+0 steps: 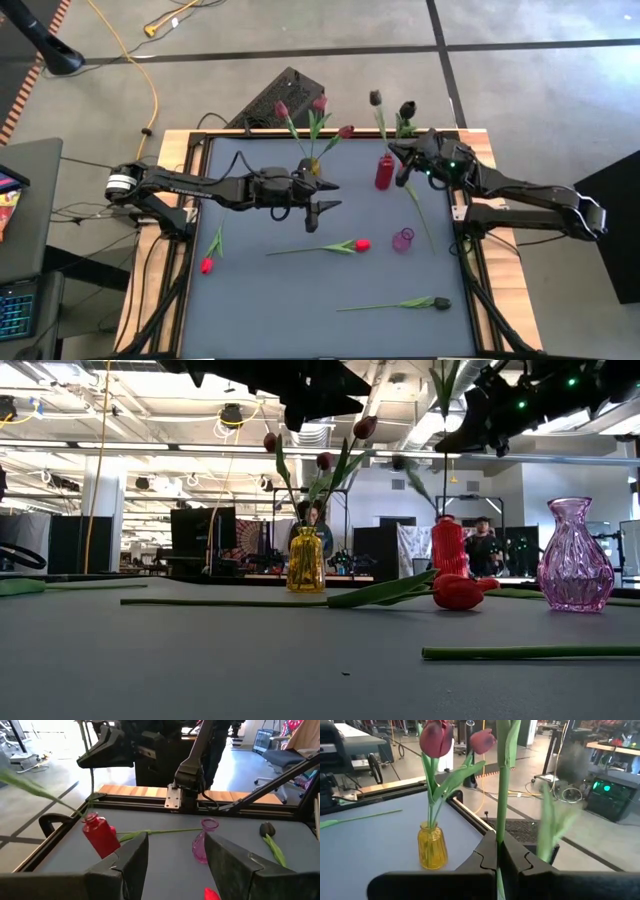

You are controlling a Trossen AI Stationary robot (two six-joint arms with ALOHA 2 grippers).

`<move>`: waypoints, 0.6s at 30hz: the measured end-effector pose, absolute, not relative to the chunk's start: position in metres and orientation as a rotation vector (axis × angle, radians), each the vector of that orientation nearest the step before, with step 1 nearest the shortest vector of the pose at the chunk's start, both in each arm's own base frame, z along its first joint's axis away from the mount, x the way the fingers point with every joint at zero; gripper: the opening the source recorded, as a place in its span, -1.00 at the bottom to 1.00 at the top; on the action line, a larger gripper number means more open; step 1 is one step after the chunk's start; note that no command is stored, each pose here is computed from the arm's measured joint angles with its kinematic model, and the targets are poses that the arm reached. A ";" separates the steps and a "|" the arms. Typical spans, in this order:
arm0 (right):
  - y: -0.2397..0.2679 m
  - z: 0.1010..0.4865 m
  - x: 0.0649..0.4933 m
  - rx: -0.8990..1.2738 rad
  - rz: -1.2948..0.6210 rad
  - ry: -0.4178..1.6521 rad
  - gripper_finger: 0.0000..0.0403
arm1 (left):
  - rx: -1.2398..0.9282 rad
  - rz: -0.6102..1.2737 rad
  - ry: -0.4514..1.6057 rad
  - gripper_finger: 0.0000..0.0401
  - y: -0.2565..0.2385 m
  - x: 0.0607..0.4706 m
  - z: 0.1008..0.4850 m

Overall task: Sort flowers into vase by color
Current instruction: Put the left black flower into the red vase

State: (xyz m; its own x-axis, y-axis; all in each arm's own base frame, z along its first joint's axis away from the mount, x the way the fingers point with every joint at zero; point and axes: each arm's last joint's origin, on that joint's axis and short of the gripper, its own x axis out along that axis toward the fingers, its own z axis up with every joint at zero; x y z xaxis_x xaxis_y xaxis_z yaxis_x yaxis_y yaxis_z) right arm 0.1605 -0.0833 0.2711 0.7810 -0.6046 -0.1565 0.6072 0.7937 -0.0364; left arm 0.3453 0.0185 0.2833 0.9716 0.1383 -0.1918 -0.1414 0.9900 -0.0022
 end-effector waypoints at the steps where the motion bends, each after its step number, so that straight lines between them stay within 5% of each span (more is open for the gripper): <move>1: -0.083 0.271 0.161 0.017 -0.655 0.166 -0.87 | -0.016 0.141 0.194 -0.09 0.018 0.345 0.283; 18: -0.083 0.257 0.163 0.076 -0.650 0.275 -0.86 | 0.018 0.135 0.199 -0.09 0.018 0.345 0.283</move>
